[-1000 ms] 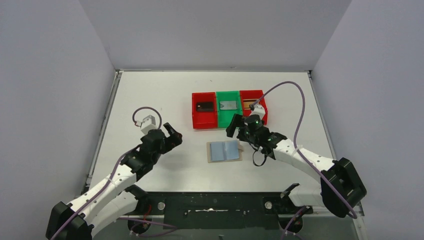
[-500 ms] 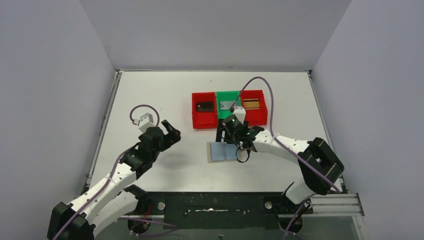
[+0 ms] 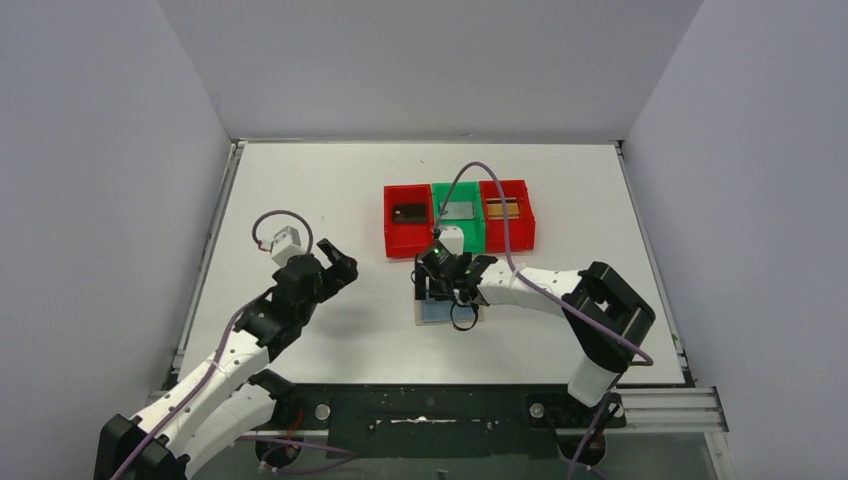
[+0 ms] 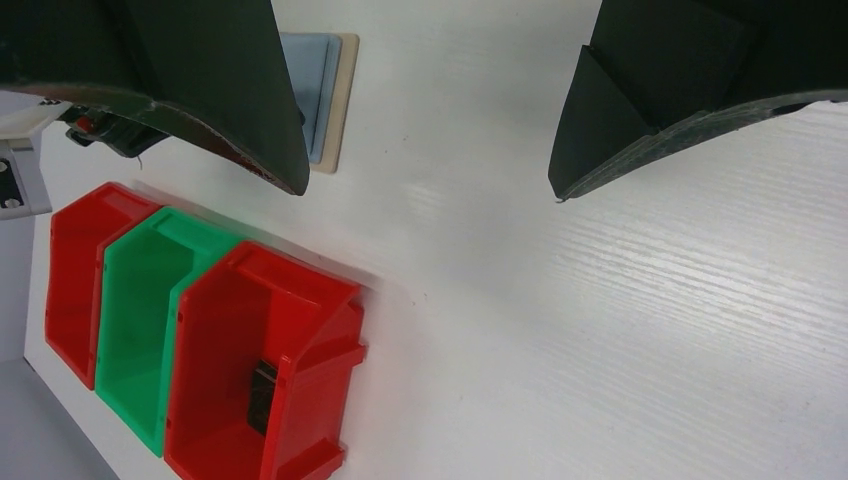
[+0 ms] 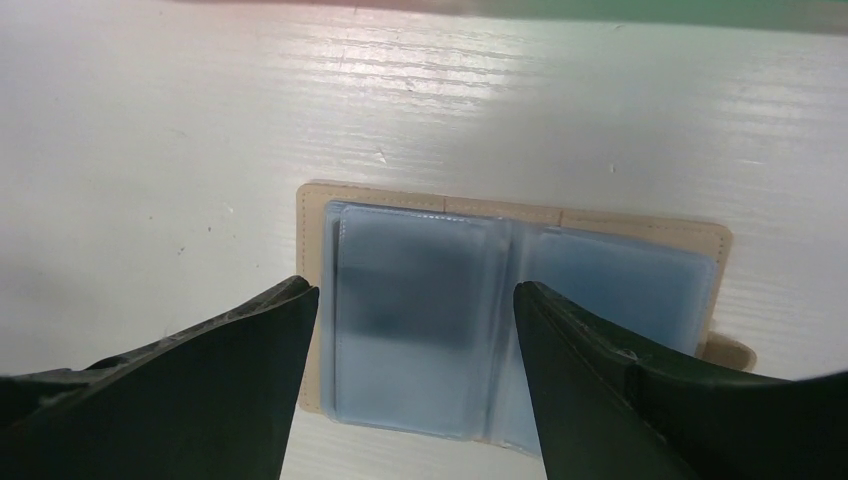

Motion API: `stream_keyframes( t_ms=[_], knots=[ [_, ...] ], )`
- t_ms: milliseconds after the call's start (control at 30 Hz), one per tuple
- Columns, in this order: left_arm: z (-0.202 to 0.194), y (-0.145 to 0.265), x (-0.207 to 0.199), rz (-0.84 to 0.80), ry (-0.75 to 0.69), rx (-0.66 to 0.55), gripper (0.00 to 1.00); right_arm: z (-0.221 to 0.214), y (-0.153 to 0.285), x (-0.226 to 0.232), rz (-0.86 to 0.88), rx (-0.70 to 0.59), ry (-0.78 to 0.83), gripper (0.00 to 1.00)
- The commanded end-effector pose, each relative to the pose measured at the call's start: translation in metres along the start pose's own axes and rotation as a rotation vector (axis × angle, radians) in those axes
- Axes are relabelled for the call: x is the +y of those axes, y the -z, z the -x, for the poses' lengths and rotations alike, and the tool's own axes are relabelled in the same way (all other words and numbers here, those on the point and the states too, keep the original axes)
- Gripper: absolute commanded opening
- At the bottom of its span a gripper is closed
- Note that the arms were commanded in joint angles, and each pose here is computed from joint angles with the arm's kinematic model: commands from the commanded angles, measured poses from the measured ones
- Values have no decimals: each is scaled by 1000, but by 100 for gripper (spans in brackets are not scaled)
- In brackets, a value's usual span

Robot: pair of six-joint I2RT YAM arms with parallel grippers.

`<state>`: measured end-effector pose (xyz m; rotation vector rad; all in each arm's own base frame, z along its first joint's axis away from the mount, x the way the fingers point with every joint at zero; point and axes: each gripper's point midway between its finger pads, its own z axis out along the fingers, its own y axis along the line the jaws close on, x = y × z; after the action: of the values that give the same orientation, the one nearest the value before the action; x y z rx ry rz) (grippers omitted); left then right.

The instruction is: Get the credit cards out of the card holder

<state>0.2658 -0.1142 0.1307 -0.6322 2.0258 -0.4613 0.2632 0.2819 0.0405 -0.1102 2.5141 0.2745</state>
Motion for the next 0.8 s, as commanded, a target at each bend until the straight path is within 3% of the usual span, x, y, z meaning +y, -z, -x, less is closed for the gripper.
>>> stream_keyframes(
  t_ms=[0,600,767],
  knots=[
    [10,3,-5,-19,33,-38,94,10,0,11,-15,-25,-5,73],
    [8,2,-3,-26,33,-35,94,-3,-13,4,-57,25,2,59],
    [7,2,-4,-33,32,-29,93,-5,-16,1,-70,36,-7,47]
  ],
)
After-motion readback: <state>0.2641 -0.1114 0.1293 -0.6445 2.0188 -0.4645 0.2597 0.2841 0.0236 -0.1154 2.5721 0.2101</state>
